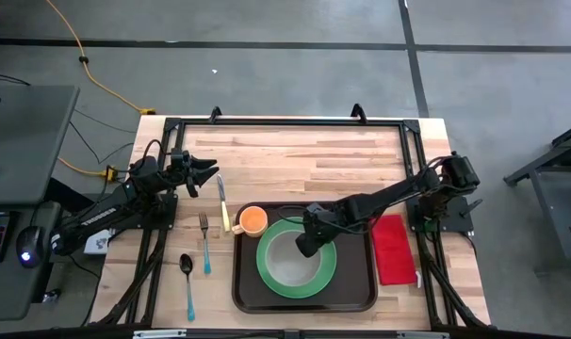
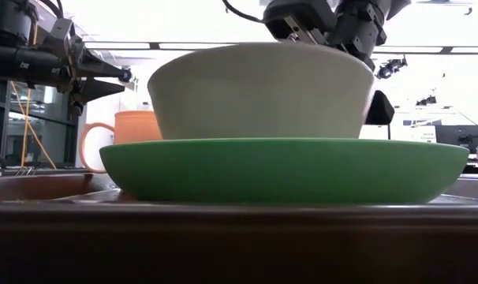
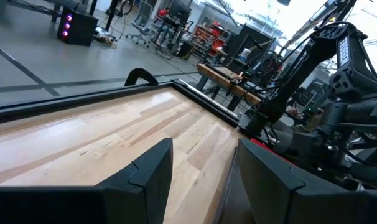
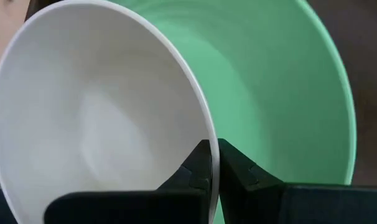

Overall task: Set up tray
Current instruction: Put the white bowl on top of the green plate on the black tray

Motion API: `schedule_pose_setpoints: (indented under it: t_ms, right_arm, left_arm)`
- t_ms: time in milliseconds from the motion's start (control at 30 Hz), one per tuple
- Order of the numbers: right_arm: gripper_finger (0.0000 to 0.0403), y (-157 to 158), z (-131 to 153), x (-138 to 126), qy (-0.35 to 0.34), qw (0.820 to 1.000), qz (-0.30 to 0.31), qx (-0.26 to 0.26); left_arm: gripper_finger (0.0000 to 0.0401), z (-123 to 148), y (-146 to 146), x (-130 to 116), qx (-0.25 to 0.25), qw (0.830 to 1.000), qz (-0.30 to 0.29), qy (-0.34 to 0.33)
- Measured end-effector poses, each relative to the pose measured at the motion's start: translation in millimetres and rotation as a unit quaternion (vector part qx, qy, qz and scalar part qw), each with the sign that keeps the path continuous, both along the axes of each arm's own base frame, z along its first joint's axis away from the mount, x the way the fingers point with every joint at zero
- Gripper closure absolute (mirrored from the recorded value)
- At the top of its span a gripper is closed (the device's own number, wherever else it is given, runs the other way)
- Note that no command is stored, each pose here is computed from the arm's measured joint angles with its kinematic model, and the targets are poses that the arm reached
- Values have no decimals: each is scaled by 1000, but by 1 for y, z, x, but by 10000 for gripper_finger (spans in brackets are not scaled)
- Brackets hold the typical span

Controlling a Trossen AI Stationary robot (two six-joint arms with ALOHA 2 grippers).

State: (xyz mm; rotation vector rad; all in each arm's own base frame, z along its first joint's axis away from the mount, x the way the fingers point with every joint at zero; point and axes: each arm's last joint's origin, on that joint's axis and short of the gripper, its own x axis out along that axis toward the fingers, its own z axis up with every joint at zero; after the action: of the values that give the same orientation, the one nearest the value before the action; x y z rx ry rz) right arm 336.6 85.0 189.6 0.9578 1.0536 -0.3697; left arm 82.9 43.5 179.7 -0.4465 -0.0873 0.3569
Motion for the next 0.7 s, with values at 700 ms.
schedule_pose_setpoints:
  t_ms: [700]
  right_arm:
    - [403,-2,1,-4,17,1000,7,-17]
  left_arm:
    - [190,0,0,0,-1,1000,1,-1]
